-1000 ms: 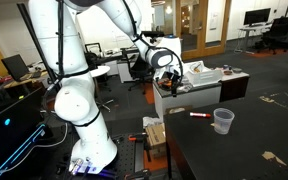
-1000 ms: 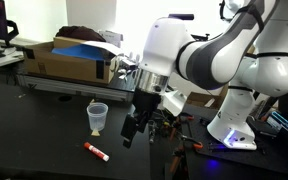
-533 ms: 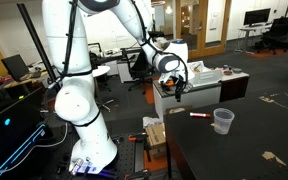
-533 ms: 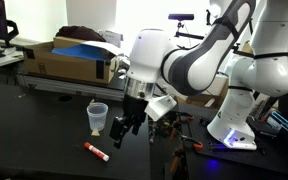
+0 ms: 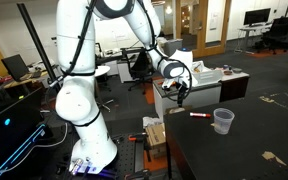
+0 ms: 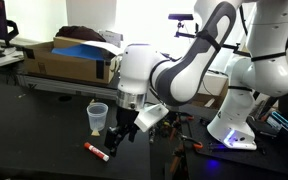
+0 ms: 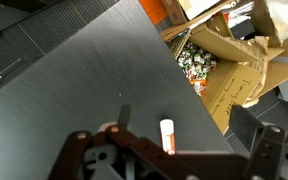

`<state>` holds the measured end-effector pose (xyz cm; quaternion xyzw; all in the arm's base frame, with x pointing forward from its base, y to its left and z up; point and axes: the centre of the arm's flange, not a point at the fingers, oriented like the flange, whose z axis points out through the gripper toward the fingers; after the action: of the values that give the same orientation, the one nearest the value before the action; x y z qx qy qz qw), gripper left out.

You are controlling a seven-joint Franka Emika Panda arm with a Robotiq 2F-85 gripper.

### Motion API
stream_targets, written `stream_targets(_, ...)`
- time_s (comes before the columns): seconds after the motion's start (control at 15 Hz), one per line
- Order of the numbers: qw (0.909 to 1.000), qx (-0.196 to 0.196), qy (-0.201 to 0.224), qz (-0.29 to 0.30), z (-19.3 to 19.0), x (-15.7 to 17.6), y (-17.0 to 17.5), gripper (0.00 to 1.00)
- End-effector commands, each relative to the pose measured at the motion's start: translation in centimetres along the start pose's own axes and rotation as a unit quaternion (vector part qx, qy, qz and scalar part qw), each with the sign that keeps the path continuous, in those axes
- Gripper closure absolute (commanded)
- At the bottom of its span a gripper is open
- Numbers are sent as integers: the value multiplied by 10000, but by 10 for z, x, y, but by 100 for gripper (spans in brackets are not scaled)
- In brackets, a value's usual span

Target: Put the marker in the cup

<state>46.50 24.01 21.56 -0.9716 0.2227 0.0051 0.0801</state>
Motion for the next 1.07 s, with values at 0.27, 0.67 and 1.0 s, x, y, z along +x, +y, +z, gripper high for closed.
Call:
stream_targets(0.27, 9996, -193, 187, -95, 13, 21, -11, 0)
stream_targets(0.67, 9993, -236, 227, -160, 12, 45, -16, 0)
stream_targets(1.0, 9997, -224, 59, -101, 12, 61, -28, 0)
